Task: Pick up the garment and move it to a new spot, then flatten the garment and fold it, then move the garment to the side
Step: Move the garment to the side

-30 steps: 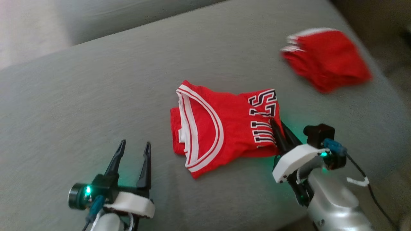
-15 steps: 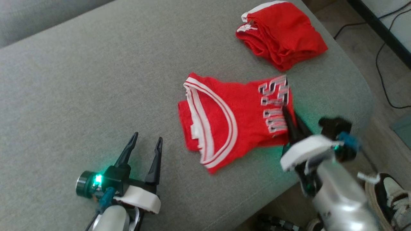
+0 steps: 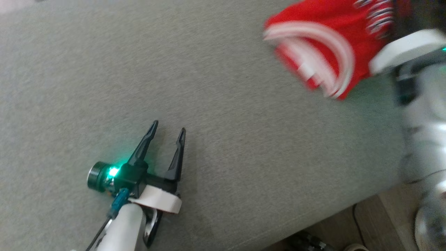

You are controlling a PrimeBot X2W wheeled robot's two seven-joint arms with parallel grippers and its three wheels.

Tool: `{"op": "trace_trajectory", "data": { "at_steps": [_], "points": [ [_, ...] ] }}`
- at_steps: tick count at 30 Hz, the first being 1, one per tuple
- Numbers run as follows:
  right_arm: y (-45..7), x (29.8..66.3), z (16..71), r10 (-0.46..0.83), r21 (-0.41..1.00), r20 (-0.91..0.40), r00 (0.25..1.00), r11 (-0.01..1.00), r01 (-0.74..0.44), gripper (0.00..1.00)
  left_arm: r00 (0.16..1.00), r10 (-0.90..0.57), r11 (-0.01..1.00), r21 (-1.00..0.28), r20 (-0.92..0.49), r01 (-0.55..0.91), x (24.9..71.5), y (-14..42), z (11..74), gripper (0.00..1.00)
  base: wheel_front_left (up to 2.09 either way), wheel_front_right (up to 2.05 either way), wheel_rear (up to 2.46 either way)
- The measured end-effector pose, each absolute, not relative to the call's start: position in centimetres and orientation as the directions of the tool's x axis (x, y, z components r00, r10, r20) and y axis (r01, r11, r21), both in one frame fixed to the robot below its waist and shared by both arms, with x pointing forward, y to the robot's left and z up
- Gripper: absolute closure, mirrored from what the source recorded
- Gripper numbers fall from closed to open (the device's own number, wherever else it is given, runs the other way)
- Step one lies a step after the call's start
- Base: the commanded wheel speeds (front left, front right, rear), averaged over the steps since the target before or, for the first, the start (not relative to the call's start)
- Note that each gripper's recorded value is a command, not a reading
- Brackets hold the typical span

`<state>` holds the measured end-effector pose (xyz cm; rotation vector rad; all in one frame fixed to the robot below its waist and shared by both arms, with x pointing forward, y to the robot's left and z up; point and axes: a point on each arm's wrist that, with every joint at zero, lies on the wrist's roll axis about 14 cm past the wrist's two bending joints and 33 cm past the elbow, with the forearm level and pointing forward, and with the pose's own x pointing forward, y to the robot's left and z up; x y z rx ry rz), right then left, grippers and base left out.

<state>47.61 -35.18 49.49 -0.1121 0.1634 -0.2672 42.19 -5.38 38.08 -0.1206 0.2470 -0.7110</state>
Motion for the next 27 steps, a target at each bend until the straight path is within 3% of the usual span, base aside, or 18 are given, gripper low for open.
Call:
{"op": "trace_trajectory", "data": {
  "at_steps": [5,6,7,11,16,22,27],
  "points": [
    [-41.9,47.4,50.7,-0.408,-0.258,-0.160,0.899,0.896,0.361,1.00,0.753,-0.634,0.772,-0.194,-0.175,0.605,42.9,-4.5,38.1,0.00,0.00,0.00,0.00],
    [-43.1,47.0,50.7,-0.435,-0.272,-0.162,0.886,0.882,0.384,0.60,0.758,-0.629,0.776,-0.195,-0.173,0.600,43.0,-4.3,38.1,0.00,0.00,0.00,0.00],
    [-44.0,46.6,50.7,-0.457,-0.288,-0.165,0.874,0.870,0.401,0.00,0.763,-0.623,0.781,-0.195,-0.173,0.594,43.2,-4.1,38.1,0.00,0.00,0.00,0.00],
    [-45.8,45.9,51.0,-0.515,-0.301,-0.149,0.844,0.836,0.458,0.00,0.775,-0.608,0.792,-0.190,-0.169,0.580,43.5,-3.5,38.3,0.00,0.00,0.00,0.00],
    [-43.0,47.3,51.1,-0.474,-0.272,-0.115,0.873,0.860,0.431,0.00,0.790,-0.588,0.807,-0.182,-0.170,0.562,43.9,-2.8,38.4,0.00,0.00,0.00,0.00],
    [-32.7,51.7,53.1,-0.246,-0.193,0.003,0.969,0.951,0.242,0.00,0.856,-0.485,0.873,-0.149,-0.178,0.464,45.0,0.5,38.9,0.00,0.00,0.00,0.00],
    [-25.5,49.8,49.5,-0.085,-0.079,-0.025,0.996,0.993,0.083,0.00,0.912,-0.360,0.932,-0.115,-0.198,0.343,44.8,5.0,39.2,0.00,0.00,0.00,0.00]
  ]
}}
